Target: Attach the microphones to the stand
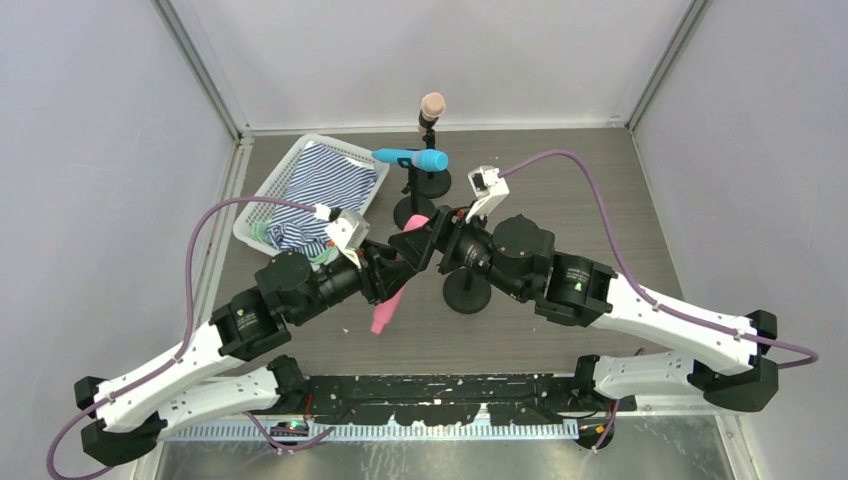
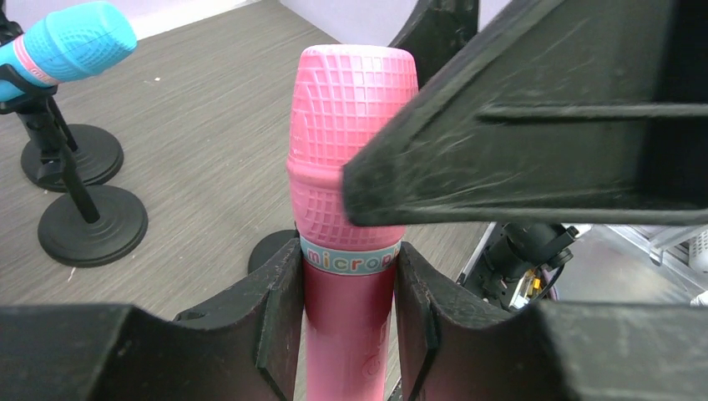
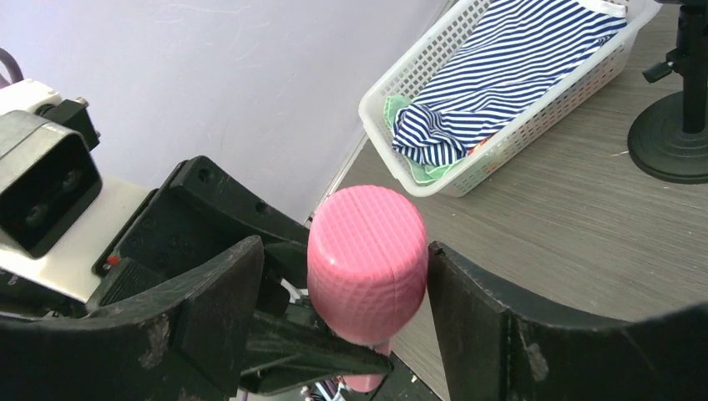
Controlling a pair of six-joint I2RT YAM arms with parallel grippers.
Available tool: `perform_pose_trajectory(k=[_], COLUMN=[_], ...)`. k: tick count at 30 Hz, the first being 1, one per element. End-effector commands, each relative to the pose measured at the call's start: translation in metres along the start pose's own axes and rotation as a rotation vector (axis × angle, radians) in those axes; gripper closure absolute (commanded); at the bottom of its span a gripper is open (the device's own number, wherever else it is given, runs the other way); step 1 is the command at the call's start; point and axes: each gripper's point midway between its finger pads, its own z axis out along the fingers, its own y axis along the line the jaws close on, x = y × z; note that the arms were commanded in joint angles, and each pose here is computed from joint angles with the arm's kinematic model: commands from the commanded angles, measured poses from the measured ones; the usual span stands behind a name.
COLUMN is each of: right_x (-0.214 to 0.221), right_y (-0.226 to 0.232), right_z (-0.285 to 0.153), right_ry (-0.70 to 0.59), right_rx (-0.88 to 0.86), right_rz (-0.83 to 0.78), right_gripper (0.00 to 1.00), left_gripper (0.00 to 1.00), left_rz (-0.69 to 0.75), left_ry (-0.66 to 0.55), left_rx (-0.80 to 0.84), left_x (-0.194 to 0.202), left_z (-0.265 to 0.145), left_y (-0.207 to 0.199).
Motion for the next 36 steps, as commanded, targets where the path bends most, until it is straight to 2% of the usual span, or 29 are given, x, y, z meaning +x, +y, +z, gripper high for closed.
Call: perform_pose_trajectory(k=[1, 6, 8, 11, 13, 17, 20, 23, 29, 31, 33, 36], right_x=[-0.006, 0.003, 0.004, 0.002, -0.003, -0.018, -0.032, -0.042, -0.054, -0.055, -0.054, -0.051], right_y=[0.008, 0.008, 0.007, 0.005, 0.002, -0.006, -0.01, -0.012, -0.011, -0.01, -0.009, -0.009], right_z=[0.011, 0.016, 0.016, 0.014, 0.013, 0.008, 0.001, -0.006, -0.016, -0.018, -0.02, -0.019], right_ry=[-0.04, -0.013, -0.015, -0.031, -0.058, -0.141, -0.215, -0.265, -0.297, -0.297, -0.293, -0.282], right_rx=[-0.016, -0.017, -0.015, -0.008, 0.003, 0.039, 0.047, 0.047, 0.039, 0.032, 0.024, 0.019], right_rz=[0.034, 0.035, 0.044, 0.06, 0.084, 0.16, 0.234, 0.271, 0.28, 0.287, 0.289, 0.279], right_gripper=[0.26, 0.31, 0.4, 0.57, 0.7, 0.83, 0.89, 0.93, 0.94, 0.93, 0.93, 0.87], left_gripper=[1.0, 0.99, 0.99, 0.95, 0.87, 0.57, 0.39, 0.33, 0.32, 0.35, 0.46, 0.71], left_rz=[-0.018, -0.024, -0.028, -0.034, -0.034, -0.032, -0.028, -0.029, -0.046, -0.053, -0.06, -0.068], left_ry=[-0.086, -0.1, -0.103, -0.106, -0.104, -0.085, -0.044, 0.004, 0.065, 0.086, 0.096, 0.093], left_rx=[0.06, 0.035, 0.02, 0.008, 0.001, 0.002, 0.02, 0.043, 0.072, 0.101, 0.098, 0.094], left_x=[-0.025, -0.027, -0.028, -0.026, -0.025, -0.019, -0.01, 0.002, 0.022, 0.027, 0.03, 0.03], left_z=[0.004, 0.006, 0.006, 0.005, 0.005, 0.005, 0.006, 0.007, 0.007, 0.007, 0.007, 0.008], left_y=[-0.014, -0.01, -0.007, -0.005, -0.003, -0.003, -0.006, -0.009, -0.013, -0.018, -0.017, -0.017])
